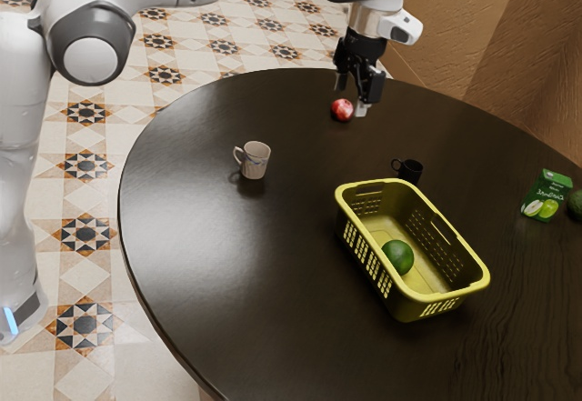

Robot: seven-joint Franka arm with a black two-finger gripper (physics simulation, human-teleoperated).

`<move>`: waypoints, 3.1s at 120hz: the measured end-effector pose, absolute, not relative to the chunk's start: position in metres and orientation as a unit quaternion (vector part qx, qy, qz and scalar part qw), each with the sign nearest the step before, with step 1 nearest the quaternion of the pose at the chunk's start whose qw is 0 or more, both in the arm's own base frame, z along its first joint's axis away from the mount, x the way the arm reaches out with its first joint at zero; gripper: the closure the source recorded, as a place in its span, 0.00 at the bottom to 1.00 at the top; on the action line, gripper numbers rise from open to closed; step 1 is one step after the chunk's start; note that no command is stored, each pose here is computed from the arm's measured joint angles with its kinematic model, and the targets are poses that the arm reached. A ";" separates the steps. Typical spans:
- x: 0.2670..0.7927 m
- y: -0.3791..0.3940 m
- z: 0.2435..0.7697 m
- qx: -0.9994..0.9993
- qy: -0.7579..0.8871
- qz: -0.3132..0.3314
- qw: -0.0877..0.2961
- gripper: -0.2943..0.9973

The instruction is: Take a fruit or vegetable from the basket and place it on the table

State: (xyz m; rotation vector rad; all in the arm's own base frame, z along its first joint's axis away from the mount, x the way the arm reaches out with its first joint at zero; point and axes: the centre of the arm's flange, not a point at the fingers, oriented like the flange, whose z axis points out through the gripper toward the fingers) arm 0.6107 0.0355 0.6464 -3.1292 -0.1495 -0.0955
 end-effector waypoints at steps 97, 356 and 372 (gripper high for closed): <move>0.601 -0.160 0.639 -0.997 -0.058 -0.039 -0.020 0.23; 0.698 -0.186 0.427 -0.989 -0.141 -0.010 0.037 0.38; 0.698 -0.184 0.428 -0.989 -0.144 -0.008 0.034 0.43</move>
